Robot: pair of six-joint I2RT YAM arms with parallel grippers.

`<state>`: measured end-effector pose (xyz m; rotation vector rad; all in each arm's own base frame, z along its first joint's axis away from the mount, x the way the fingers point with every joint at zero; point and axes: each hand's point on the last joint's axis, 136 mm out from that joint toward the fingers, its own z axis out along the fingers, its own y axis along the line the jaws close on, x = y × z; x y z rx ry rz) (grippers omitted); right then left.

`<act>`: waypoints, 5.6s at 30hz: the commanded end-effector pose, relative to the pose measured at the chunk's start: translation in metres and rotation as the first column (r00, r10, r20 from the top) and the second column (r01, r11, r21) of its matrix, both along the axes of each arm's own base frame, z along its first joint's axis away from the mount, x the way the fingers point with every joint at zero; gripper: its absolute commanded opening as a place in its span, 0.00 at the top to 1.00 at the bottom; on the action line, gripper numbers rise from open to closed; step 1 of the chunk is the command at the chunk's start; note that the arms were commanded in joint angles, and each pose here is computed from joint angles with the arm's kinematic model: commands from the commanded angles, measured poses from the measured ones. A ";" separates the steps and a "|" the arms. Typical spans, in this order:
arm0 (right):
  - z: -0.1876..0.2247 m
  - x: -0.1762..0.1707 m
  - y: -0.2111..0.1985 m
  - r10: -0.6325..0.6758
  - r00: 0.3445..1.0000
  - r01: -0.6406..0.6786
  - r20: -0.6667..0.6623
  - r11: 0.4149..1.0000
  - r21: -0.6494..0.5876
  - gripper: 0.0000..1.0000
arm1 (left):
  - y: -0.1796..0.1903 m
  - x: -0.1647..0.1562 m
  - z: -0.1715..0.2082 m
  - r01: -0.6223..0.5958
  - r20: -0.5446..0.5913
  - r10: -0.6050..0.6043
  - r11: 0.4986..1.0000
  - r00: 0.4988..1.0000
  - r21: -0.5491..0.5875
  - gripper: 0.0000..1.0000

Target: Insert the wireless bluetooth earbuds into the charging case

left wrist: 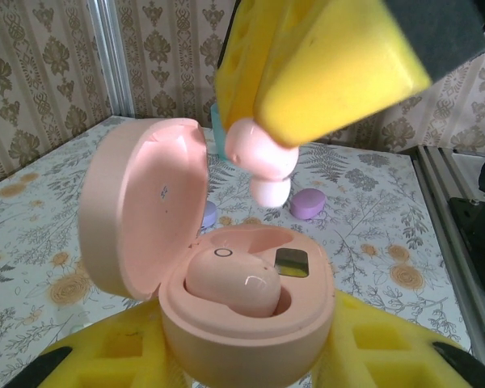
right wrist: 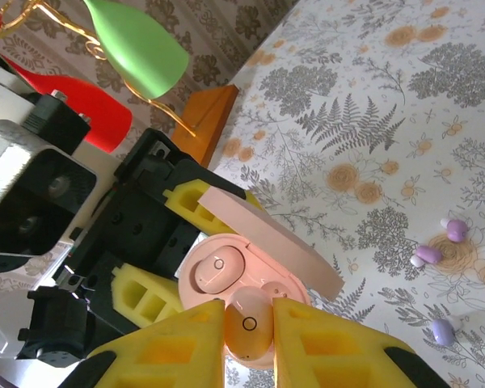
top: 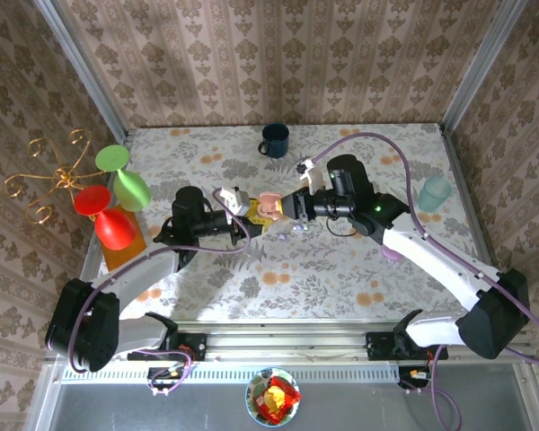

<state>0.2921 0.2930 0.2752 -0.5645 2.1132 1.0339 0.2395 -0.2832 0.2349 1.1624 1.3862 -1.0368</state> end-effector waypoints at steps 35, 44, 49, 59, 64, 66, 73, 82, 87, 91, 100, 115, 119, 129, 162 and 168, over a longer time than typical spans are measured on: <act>0.024 0.002 -0.008 -0.021 0.999 0.018 0.042 0.997 0.079 0.39 | 0.008 0.003 0.025 0.002 0.075 0.002 0.998 0.997 -0.058 0.68; 0.044 0.012 0.005 0.022 0.999 -0.028 0.048 0.992 0.125 0.29 | 0.005 -0.003 0.024 0.054 0.092 -0.047 0.996 0.995 -0.067 0.68; 0.044 0.013 0.021 0.110 0.993 -0.113 0.031 0.984 0.136 0.31 | 0.005 -0.003 0.022 0.056 0.080 -0.051 0.996 0.996 -0.064 0.68; 0.029 0.003 0.019 0.143 0.990 -0.142 0.001 0.983 0.118 0.40 | 0.018 0.017 0.027 -0.024 0.049 0.029 0.995 0.998 -0.097 0.67; 0.046 0.025 -0.005 -0.076 0.997 0.081 -0.033 0.974 0.209 0.31 | 0.017 0.017 0.035 -0.020 0.075 0.030 0.991 0.997 -0.133 0.67; 0.050 0.030 -0.008 -0.093 0.990 0.118 -0.104 0.954 0.277 0.27 | 0.018 0.019 0.041 -0.029 0.091 0.044 0.987 0.995 -0.158 0.67; 0.056 0.026 0.002 -0.002 0.970 0.119 -0.244 0.878 0.463 0.22 | 0.019 0.033 0.062 -0.074 0.126 0.109 0.964 0.986 -0.254 0.68; 0.053 0.020 0.013 0.095 0.958 0.063 -0.271 0.851 0.521 0.34 | 0.011 0.035 0.069 -0.056 0.172 0.107 0.959 0.979 -0.279 0.68; 0.046 0.026 0.018 0.096 0.949 0.075 -0.302 0.858 0.509 0.37 | 0.007 0.033 0.068 -0.051 0.178 0.103 0.959 0.979 -0.278 0.68; 0.040 0.026 0.023 0.123 0.938 0.062 -0.324 0.861 0.506 0.39 | 0.008 0.033 0.065 -0.063 0.171 0.113 0.960 0.979 -0.274 0.68; 0.041 0.028 0.023 0.120 0.939 0.068 -0.322 0.854 0.516 0.68 | 0.012 0.032 0.058 -0.091 0.172 0.135 0.967 0.976 -0.239 0.68; 0.013 0.056 -0.014 -0.089 0.928 0.259 -0.361 0.852 0.455 0.77 | 0.020 0.034 0.041 -0.175 0.151 0.191 0.978 0.970 -0.114 0.18; -0.028 0.088 -0.060 -0.310 0.858 0.462 -0.410 0.814 0.353 0.77 | 0.031 0.042 0.024 -0.275 0.149 0.272 0.961 0.951 -0.002 0.05; -0.135 0.155 -0.138 -0.636 0.643 0.733 -0.426 0.673 0.101 0.80 | 0.027 0.047 -0.036 -0.382 0.118 0.363 0.883 0.924 0.274 0.00; -0.137 0.115 -0.122 -0.561 0.790 0.549 -0.247 0.827 -0.121 0.18 | 0.152 0.014 -0.136 -0.523 0.257 0.804 0.077 0.536 0.849 0.06; -0.137 0.111 -0.109 -0.531 0.806 0.522 -0.263 0.846 -0.108 0.19 | 0.183 0.010 -0.145 -0.503 0.251 0.894 -0.034 0.372 0.864 0.13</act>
